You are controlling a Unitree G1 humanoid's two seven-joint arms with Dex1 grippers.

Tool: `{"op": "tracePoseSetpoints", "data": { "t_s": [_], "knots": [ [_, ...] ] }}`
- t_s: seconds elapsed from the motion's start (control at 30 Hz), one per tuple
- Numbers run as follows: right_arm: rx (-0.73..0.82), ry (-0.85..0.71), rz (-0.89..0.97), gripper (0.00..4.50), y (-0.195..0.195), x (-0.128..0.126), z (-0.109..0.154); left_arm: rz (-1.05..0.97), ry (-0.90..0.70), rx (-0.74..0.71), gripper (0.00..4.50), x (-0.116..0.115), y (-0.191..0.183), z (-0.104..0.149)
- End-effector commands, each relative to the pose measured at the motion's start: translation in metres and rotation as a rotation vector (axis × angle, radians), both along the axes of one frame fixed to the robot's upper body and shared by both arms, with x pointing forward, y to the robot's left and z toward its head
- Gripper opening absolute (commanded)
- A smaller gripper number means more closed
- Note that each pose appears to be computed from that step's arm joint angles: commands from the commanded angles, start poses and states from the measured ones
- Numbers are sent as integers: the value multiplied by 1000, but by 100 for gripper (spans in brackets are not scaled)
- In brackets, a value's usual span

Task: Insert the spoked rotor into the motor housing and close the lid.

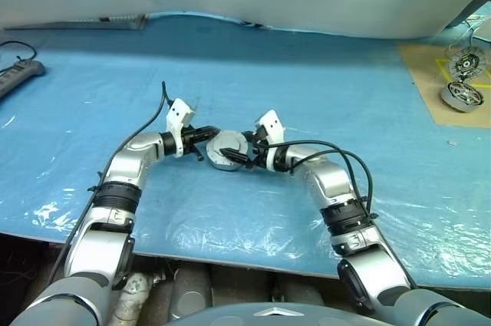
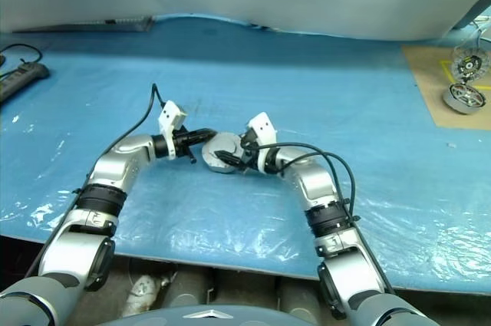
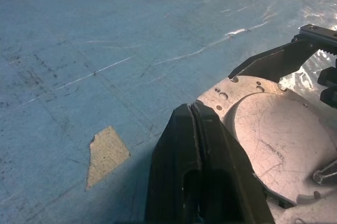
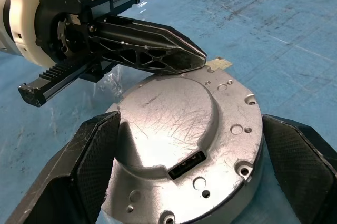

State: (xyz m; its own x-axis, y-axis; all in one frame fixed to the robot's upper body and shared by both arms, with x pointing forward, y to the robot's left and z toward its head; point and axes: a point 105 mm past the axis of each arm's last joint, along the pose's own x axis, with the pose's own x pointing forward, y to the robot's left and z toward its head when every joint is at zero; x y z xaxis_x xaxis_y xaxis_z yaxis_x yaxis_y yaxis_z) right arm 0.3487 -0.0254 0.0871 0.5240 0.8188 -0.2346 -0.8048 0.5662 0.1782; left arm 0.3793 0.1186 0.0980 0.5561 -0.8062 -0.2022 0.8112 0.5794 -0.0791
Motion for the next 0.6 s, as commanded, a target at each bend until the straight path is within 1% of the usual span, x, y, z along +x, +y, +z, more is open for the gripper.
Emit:
{"op": "tracePoseSetpoints", "data": {
  "t_s": [0.03, 0.17, 0.37, 0.6],
  "knots": [
    [25, 59, -28, 448, -8, -4, -3, -35, 34, 21, 0, -7, -5, -11],
    [66, 154, -45, 448, -14, -11, -7, -40, 31, 22, 0, -6, -6, -10],
    [72, 277, -50, 448, -18, -22, -17, -52, 22, 22, 0, -7, -9, -9],
    [197, 451, -52, 448, -9, -32, -19, -59, 5, 17, 0, -7, -13, -7]
  ]
}}
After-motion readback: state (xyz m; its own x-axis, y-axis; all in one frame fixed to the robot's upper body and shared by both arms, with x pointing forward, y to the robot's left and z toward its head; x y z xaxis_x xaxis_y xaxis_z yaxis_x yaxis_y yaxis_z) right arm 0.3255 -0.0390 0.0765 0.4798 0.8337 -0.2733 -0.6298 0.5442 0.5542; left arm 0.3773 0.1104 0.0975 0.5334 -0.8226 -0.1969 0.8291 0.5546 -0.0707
